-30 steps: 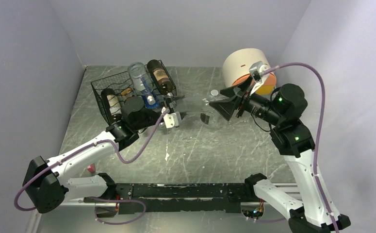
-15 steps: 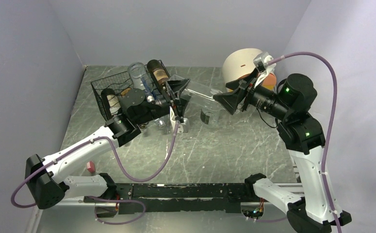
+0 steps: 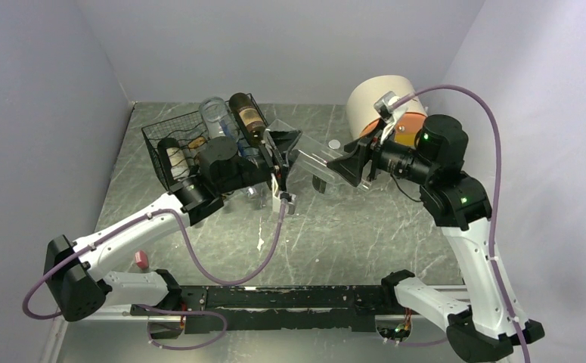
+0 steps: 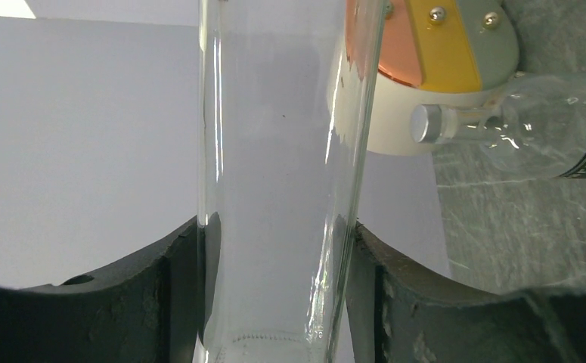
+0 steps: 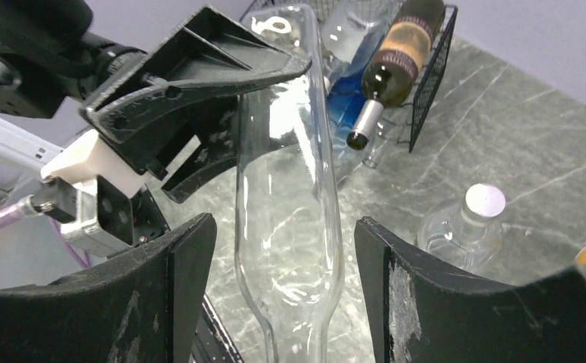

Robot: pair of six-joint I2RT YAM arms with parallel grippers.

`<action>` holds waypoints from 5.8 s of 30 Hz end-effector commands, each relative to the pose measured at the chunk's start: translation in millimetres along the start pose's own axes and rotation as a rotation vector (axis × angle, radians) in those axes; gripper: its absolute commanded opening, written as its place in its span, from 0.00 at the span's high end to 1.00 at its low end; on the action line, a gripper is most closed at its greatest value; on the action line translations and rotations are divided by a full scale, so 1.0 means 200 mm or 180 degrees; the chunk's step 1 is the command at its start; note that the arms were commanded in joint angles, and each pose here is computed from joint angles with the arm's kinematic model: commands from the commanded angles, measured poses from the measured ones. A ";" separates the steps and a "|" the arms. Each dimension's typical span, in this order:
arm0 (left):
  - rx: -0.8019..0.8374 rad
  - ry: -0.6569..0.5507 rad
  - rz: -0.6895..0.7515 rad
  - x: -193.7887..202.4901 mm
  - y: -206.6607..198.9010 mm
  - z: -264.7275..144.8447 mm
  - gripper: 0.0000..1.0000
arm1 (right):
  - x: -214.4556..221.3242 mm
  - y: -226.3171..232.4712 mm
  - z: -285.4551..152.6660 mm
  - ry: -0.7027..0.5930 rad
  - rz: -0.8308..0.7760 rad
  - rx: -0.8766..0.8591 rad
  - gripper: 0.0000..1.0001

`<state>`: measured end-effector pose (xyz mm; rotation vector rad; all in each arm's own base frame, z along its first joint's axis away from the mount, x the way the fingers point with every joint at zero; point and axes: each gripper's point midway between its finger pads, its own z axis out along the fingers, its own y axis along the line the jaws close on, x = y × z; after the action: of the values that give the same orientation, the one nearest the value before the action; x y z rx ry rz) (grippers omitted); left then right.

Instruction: Put the wine bottle on the wine rack

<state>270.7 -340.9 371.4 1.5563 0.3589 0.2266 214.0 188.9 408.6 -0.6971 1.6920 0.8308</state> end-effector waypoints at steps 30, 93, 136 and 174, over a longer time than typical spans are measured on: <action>-0.0147 0.0016 -0.0673 0.00 0.14 0.03 0.15 | 0.18 -0.13 0.17 0.0294 0.0173 0.0270 1.00; -0.3459 0.2096 -0.4338 0.23 0.48 -1.42 0.01 | 0.53 0.27 2.03 -0.0288 0.0662 0.1139 1.00; -0.2934 0.2218 -0.4391 0.25 0.37 -1.23 0.00 | 0.68 0.21 2.20 -0.0175 0.0741 0.1052 0.22; -0.2586 0.1545 -0.4593 0.14 0.39 -1.07 0.01 | 0.20 -0.52 0.60 -0.0570 0.0132 0.2764 0.15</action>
<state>221.7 -117.0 451.8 0.1511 1.4595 -0.3319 352.0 288.0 348.7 -0.0988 1.6216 0.2837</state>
